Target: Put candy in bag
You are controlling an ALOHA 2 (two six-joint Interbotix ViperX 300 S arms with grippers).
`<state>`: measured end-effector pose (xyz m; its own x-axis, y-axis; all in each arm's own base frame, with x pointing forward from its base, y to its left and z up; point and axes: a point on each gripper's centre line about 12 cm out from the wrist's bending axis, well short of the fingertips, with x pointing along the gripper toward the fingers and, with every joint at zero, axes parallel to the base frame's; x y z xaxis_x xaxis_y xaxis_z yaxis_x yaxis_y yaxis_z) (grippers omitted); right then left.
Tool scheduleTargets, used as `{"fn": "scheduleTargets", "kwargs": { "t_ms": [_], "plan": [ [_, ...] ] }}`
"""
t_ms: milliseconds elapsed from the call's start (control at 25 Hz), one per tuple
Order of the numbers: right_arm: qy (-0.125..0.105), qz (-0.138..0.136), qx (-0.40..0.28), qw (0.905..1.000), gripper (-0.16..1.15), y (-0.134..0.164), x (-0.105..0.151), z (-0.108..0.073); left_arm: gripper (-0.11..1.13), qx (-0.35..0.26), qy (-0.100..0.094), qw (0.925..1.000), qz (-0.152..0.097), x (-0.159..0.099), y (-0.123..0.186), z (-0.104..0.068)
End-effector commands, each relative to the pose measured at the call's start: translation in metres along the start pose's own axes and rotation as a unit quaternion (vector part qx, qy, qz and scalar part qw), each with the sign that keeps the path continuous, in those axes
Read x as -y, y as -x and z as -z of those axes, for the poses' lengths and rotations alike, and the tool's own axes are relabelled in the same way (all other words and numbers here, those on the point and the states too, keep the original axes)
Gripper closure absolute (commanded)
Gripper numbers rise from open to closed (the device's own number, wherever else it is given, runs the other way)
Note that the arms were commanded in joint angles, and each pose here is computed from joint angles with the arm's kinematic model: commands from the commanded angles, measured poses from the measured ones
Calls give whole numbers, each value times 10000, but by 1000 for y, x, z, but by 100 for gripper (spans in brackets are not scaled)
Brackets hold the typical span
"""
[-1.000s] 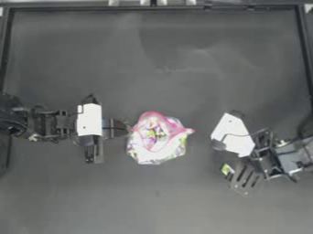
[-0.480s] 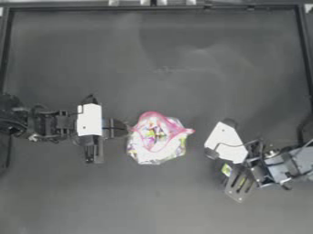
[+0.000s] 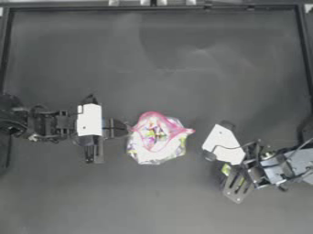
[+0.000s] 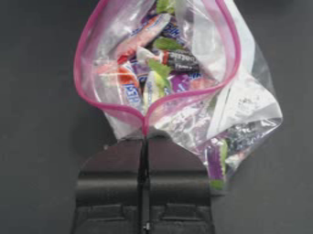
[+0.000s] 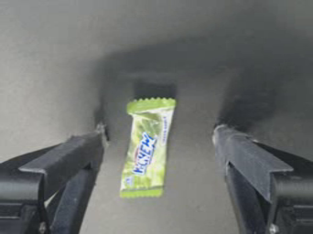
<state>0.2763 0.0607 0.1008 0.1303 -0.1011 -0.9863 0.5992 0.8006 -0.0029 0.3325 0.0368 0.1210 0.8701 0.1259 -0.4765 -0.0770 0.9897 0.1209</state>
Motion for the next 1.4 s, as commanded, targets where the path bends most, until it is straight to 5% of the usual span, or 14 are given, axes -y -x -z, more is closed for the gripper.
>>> {"fn": "scheduleTargets", "kwargs": {
  "t_ms": [40, 240, 720, 1040, 1400],
  "plan": [
    [16, -104, 73, 9999, -1, 5, -7, -3, 97, 140, -24, 9999, 3, 0, 1, -8],
    [4, -76, 65, 10000, 4, 4, -10, -1, 97, 132, -24, 9999, 3, 0, 1, -8],
    [28, 60, -62, 10000, 50, -2, -11, 8, 97, 135, -35, 9999, 24, 2, 1, -8],
    [153, 50, 51, 9999, 53, 6, -13, 7, 97, 150, -34, 9999, 21, 2, 1, -8],
    [359, -247, 703, 9966, 54, 48, -15, -11, 97, 158, -33, 9999, 21, 2, 1, -10]
  ]
}}
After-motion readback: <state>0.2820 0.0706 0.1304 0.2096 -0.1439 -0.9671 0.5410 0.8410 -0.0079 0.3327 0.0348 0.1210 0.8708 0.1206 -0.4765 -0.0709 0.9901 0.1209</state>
